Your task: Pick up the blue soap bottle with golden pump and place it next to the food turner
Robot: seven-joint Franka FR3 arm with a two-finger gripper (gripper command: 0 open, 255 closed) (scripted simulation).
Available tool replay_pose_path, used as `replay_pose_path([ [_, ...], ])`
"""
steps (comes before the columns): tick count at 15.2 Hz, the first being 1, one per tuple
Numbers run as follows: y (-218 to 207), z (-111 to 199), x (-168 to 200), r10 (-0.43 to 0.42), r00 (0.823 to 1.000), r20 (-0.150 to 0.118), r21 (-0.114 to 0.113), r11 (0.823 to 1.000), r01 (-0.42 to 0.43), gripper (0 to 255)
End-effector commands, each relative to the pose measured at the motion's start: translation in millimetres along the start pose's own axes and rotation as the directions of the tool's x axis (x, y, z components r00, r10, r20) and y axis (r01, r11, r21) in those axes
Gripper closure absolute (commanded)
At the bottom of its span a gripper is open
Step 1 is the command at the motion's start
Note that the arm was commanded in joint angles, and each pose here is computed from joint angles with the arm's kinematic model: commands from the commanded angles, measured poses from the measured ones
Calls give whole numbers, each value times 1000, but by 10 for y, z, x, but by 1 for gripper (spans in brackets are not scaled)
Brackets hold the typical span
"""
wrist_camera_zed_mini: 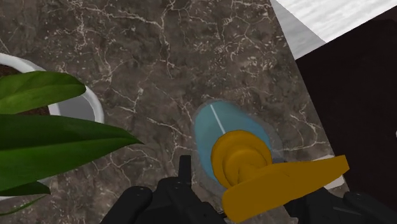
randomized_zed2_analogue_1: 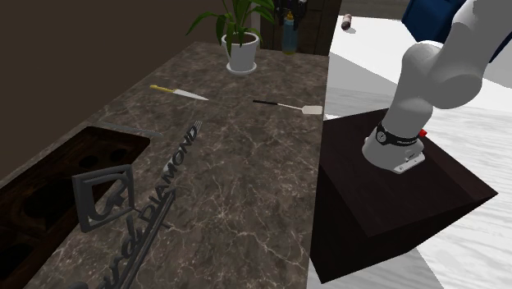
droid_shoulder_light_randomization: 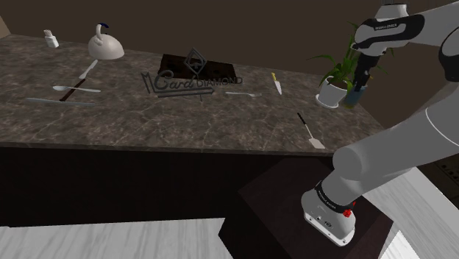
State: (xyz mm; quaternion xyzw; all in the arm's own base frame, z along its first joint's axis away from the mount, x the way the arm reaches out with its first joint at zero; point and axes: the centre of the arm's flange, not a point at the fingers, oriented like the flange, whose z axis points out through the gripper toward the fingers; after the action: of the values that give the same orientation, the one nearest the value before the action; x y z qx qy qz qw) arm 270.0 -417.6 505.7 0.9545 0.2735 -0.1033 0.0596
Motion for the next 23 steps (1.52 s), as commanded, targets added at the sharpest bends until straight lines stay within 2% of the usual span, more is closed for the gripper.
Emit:
replay_pose_path([
  [1, -16, 116, 13, 0, 1000, 0, -1, 1000, 0, 255],
  [23, -83, 1244, 280, 0, 1000, 0, -1, 1000, 0, 255],
])
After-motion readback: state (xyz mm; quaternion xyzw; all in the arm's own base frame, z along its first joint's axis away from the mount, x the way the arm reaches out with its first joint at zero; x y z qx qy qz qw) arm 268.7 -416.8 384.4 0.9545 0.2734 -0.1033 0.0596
